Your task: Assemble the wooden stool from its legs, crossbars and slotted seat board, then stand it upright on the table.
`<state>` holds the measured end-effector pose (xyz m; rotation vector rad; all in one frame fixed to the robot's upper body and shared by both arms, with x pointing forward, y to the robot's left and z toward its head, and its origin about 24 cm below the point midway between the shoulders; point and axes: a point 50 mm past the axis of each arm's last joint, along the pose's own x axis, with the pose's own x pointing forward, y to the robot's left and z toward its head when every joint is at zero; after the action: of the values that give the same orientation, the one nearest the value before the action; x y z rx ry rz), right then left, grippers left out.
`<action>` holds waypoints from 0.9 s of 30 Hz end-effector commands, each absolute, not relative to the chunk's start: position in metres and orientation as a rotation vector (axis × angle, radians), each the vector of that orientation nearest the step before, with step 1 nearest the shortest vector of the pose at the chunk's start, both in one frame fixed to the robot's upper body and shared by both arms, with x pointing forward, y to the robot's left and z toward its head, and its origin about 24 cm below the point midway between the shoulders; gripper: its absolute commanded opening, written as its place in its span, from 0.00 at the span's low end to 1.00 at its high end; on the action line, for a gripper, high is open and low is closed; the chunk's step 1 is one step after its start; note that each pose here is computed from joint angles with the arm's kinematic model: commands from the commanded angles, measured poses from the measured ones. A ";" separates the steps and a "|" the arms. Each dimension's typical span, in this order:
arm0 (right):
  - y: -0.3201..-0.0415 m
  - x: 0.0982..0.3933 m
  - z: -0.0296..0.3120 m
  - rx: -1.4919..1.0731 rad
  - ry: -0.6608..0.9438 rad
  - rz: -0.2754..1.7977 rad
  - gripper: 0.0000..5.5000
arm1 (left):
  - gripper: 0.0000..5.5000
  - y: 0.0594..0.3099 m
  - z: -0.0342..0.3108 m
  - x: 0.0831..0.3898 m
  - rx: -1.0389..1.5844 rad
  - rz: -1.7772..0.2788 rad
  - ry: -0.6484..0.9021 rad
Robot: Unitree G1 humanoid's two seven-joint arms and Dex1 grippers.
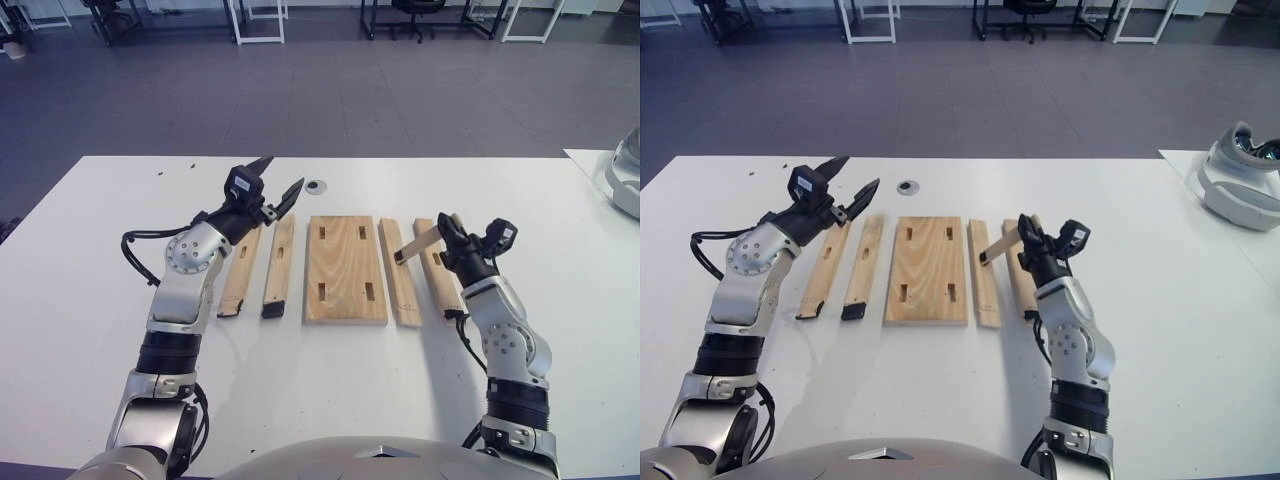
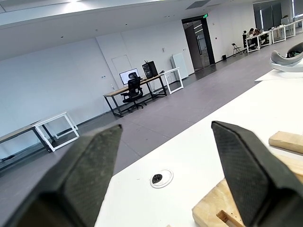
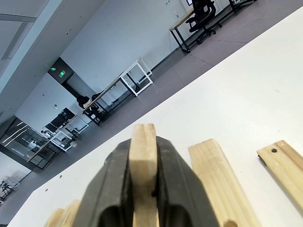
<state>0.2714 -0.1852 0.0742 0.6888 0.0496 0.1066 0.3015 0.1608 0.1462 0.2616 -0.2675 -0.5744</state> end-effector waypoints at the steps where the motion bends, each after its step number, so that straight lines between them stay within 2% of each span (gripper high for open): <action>1: -0.187 0.267 0.066 0.634 0.088 0.082 0.08 | 0.63 0.162 0.141 0.301 0.252 -0.583 -0.234; 5: -0.180 0.266 0.069 0.486 0.098 0.114 0.08 | 0.63 0.162 0.140 0.300 0.255 -0.584 -0.232; 9: -0.173 0.262 0.049 0.211 0.205 0.123 0.08 | 0.63 0.162 0.140 0.300 0.258 -0.586 -0.231; 19: -0.173 0.237 -0.007 0.054 0.414 0.202 0.08 | 0.63 0.160 0.135 0.298 0.268 -0.595 -0.211; 23: -0.169 0.251 0.021 0.018 0.236 0.260 0.08 | 0.63 0.161 0.135 0.299 0.275 -0.595 -0.210; 24: -0.169 0.258 0.032 0.024 0.186 0.269 0.15 | 0.63 0.161 0.136 0.299 0.276 -0.592 -0.210; 27: -0.167 0.270 0.051 0.075 0.130 0.281 0.24 | 0.63 0.160 0.135 0.300 0.277 -0.589 -0.212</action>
<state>0.2575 -0.1678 0.0302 0.0526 0.1984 0.2687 0.2991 0.1609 0.1371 0.2679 -0.2254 -0.5856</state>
